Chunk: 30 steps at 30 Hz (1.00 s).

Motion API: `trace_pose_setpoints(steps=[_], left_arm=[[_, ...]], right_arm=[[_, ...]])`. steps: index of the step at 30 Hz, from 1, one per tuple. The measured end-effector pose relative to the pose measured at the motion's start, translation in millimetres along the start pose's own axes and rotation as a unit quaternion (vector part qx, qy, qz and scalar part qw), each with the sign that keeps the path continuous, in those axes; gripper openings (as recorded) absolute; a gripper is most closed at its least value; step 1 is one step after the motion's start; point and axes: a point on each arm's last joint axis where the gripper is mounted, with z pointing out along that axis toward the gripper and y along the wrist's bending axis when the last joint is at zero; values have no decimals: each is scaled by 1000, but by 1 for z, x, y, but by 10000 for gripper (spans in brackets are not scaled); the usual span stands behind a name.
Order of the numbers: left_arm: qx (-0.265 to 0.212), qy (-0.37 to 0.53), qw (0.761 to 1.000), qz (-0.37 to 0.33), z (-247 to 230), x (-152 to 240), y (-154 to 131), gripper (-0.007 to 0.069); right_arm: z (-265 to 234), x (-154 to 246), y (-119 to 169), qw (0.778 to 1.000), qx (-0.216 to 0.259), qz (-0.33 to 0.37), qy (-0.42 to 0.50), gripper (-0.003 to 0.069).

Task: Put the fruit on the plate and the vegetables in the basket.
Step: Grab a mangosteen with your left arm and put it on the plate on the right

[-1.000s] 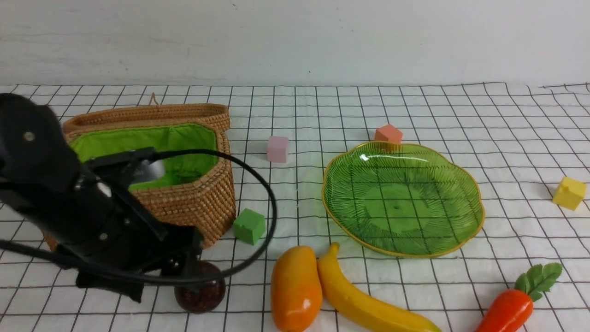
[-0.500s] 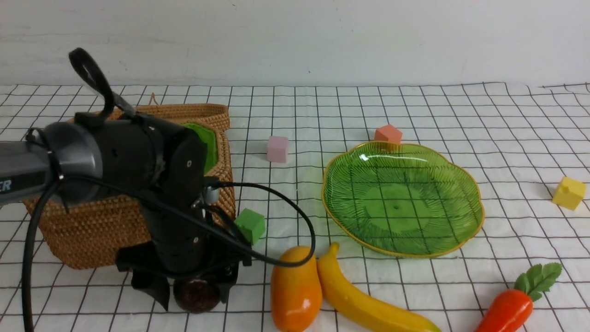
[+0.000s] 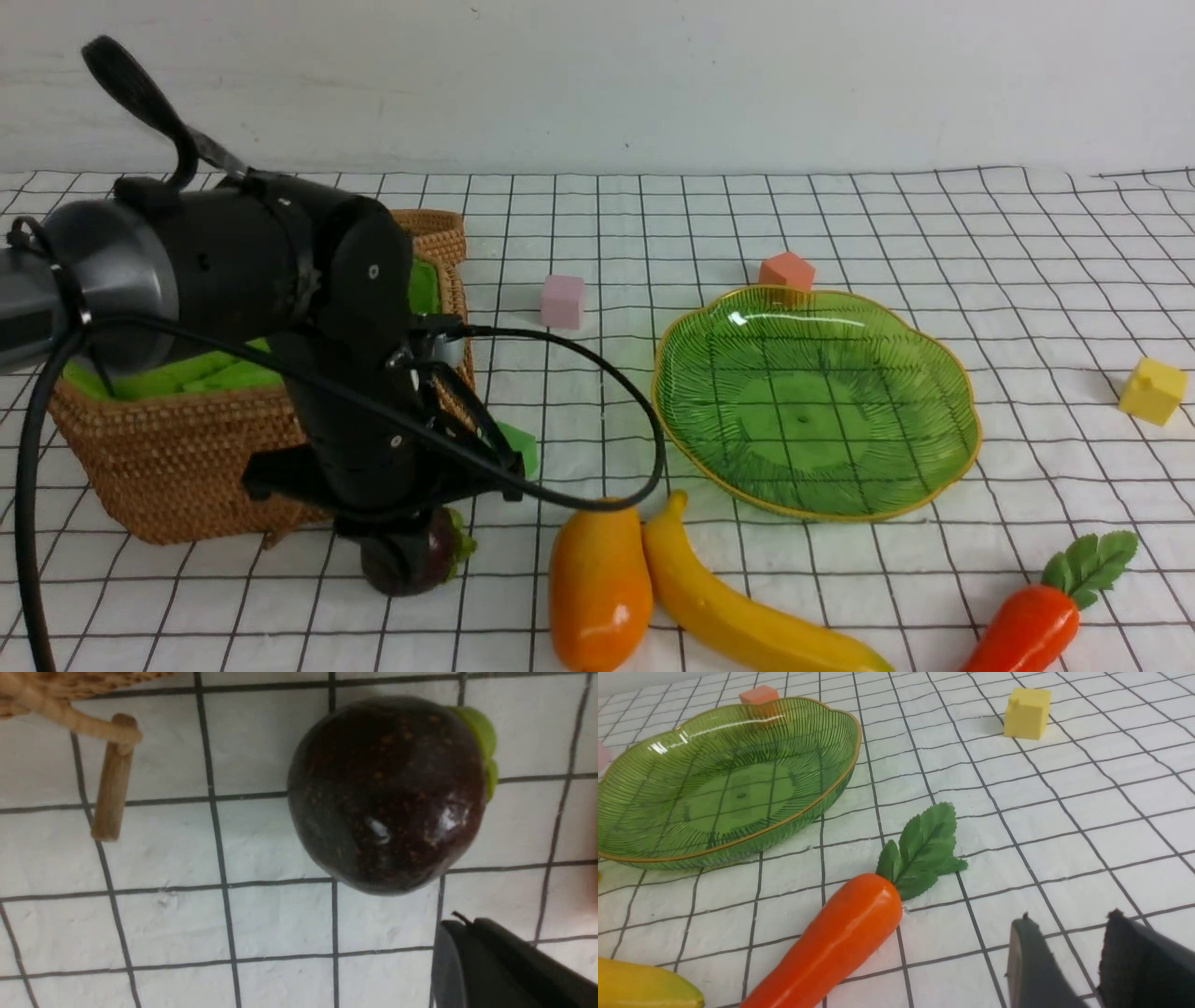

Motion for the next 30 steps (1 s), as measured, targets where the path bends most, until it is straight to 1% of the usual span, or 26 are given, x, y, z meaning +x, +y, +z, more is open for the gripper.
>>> trace_pose_setpoints(steps=[4,6,8,9,10,11,14,15,17,18,20,21,24,26,29,30], left_arm=[[-5,-13,1000,16,-11,-3,0,-11],[-15,-15,999,27,-16,-4,1,9],[-22,-19,999,34,-19,-6,2,46],[-31,-22,998,46,-20,-7,4,112],[-31,-22,998,47,-20,-7,4,120],[-35,-24,998,53,-19,-7,4,150],[-41,-40,996,70,-15,-12,4,274],[-40,-50,995,75,-12,-16,3,370],[-37,-54,995,76,-5,-19,1,477],[-35,-53,995,76,-1,-20,1,529],[-35,-48,995,75,6,-22,-1,610],[-36,-44,996,75,11,-23,-1,638],[-42,-26,996,75,26,-24,-1,666],[-45,-19,996,76,33,-25,-2,666],[-53,-3,996,78,49,-27,-2,639],[-55,-4,995,78,51,-28,-2,612]], right_arm=[[0,0,0,1000,0,0,0,242],[0,0,0,1000,0,0,0,242],[0,0,0,1000,0,0,0,242],[0,0,0,1000,0,0,0,242],[0,0,0,1000,0,0,0,242],[0,0,0,1000,0,0,0,242],[0,0,0,1000,0,0,0,242],[0,0,0,1000,0,0,0,242],[0,0,0,1000,0,0,0,242],[0,0,0,1000,0,0,0,242],[0,0,0,1000,0,0,0,242],[0,0,0,1000,0,0,0,242],[0,0,0,1000,0,0,0,242],[0,0,0,1000,0,0,0,242],[0,0,0,1000,0,0,0,242],[0,0,0,1000,0,0,0,242]])
